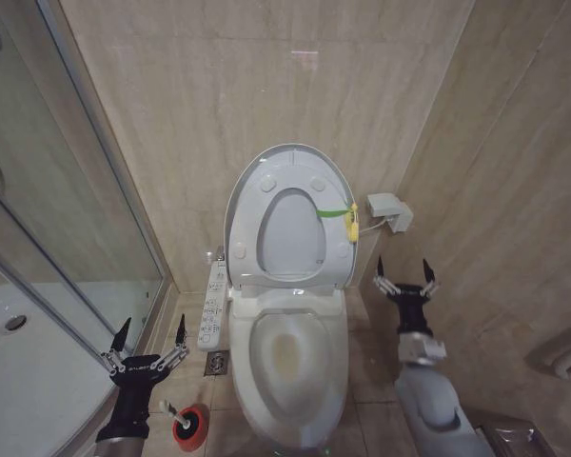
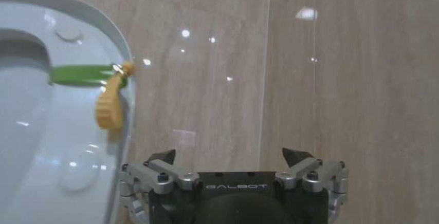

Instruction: Open the toilet lid, clean the toilet bowl with a toilet brush, close the toilet lid, and flush.

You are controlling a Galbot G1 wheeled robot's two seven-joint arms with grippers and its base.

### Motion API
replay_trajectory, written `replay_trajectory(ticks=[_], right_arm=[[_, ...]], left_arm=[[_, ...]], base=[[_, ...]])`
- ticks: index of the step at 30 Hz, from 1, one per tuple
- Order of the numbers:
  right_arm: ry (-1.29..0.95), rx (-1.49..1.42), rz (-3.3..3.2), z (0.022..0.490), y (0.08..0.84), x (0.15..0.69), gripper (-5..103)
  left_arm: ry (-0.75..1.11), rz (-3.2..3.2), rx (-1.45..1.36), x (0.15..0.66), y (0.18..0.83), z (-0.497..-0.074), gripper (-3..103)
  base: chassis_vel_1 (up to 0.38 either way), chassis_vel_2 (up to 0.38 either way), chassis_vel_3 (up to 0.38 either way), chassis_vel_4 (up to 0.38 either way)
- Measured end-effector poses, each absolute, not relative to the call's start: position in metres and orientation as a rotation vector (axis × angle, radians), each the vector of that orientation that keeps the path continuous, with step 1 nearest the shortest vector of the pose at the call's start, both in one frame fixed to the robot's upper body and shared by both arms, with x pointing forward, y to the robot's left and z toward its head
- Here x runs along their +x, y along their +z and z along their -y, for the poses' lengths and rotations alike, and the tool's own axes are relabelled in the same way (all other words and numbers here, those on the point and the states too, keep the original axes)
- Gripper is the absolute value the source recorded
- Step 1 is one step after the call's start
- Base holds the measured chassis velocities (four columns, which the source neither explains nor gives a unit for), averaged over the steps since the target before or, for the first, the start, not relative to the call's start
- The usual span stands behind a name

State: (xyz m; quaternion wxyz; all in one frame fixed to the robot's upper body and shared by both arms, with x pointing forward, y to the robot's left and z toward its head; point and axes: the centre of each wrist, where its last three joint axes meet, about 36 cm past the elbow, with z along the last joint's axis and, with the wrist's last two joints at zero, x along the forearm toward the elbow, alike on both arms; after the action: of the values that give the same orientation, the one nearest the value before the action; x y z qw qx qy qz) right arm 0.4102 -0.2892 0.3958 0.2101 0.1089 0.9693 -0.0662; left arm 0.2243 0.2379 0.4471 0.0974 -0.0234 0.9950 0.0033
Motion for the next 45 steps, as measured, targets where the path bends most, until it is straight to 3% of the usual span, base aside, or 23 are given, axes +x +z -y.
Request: replay_trajectory(ticks=[24, 45], right_arm=[[-0.195, 0.324, -2.647, 0.329, 0.45, 0.579, 100], [-0.215, 0.235, -2.653, 0.289, 0.473, 0.621, 100]], left_arm=[[0.01, -2.946, -0.069, 0.224, 0.447, -0.238, 100], [0.01, -2.946, -0.069, 0.224, 0.447, -0.238, 100]], base=[[0.0, 0.0, 0.0, 0.0], [0.0, 0.0, 0.0, 0.0]])
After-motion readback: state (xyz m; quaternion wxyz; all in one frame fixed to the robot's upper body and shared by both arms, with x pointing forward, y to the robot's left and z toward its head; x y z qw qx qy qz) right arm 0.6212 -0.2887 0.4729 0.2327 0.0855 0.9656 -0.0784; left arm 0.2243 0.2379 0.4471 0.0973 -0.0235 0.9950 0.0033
